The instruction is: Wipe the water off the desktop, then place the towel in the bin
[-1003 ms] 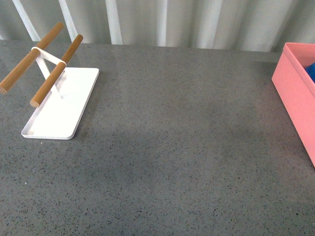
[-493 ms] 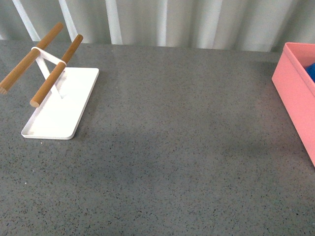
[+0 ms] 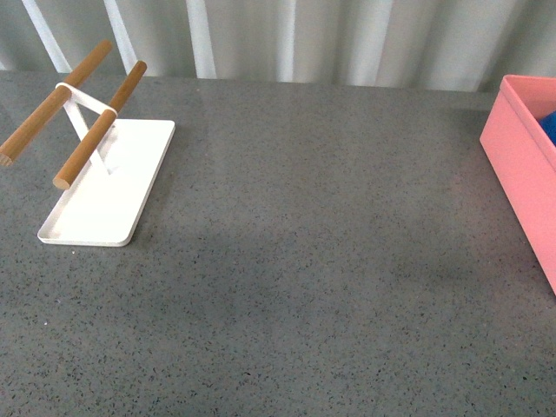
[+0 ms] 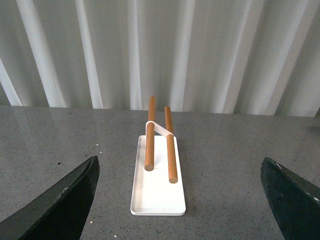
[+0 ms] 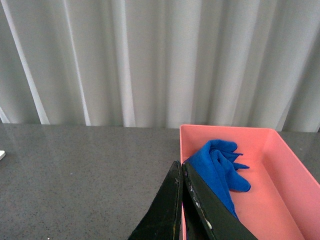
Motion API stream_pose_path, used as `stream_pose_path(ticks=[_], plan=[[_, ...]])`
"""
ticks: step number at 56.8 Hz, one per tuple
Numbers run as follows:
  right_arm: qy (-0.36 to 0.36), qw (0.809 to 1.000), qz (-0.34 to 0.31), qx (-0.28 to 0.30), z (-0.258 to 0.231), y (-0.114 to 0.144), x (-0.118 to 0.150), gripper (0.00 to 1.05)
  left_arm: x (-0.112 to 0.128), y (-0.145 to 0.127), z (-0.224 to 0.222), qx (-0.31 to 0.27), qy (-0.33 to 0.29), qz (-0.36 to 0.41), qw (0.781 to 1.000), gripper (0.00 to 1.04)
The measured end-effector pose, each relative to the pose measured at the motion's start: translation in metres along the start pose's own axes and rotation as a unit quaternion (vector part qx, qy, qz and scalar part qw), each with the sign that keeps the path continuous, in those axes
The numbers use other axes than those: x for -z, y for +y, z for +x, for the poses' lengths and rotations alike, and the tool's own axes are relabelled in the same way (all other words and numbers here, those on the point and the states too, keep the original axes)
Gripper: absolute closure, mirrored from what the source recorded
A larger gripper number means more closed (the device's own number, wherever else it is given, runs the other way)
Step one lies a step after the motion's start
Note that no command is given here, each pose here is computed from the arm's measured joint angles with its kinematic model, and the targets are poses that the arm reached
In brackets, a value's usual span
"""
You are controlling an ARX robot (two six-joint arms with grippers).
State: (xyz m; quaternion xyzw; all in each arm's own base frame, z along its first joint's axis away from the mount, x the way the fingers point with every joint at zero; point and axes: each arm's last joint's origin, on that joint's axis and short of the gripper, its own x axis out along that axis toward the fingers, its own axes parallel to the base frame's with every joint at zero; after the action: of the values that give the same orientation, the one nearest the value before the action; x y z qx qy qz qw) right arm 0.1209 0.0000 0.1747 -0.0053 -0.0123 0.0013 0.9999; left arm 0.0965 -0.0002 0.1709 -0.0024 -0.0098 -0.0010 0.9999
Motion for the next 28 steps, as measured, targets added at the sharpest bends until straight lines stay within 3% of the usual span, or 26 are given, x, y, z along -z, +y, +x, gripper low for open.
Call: stream_pose_path(ticks=[28], plan=[[-0.002, 1.000, 0.000, 0.001, -0.011, 0.000, 0.000, 1.01, 0.000, 0.000, 0.000, 0.000, 0.000, 0.000, 1.000, 0.07]])
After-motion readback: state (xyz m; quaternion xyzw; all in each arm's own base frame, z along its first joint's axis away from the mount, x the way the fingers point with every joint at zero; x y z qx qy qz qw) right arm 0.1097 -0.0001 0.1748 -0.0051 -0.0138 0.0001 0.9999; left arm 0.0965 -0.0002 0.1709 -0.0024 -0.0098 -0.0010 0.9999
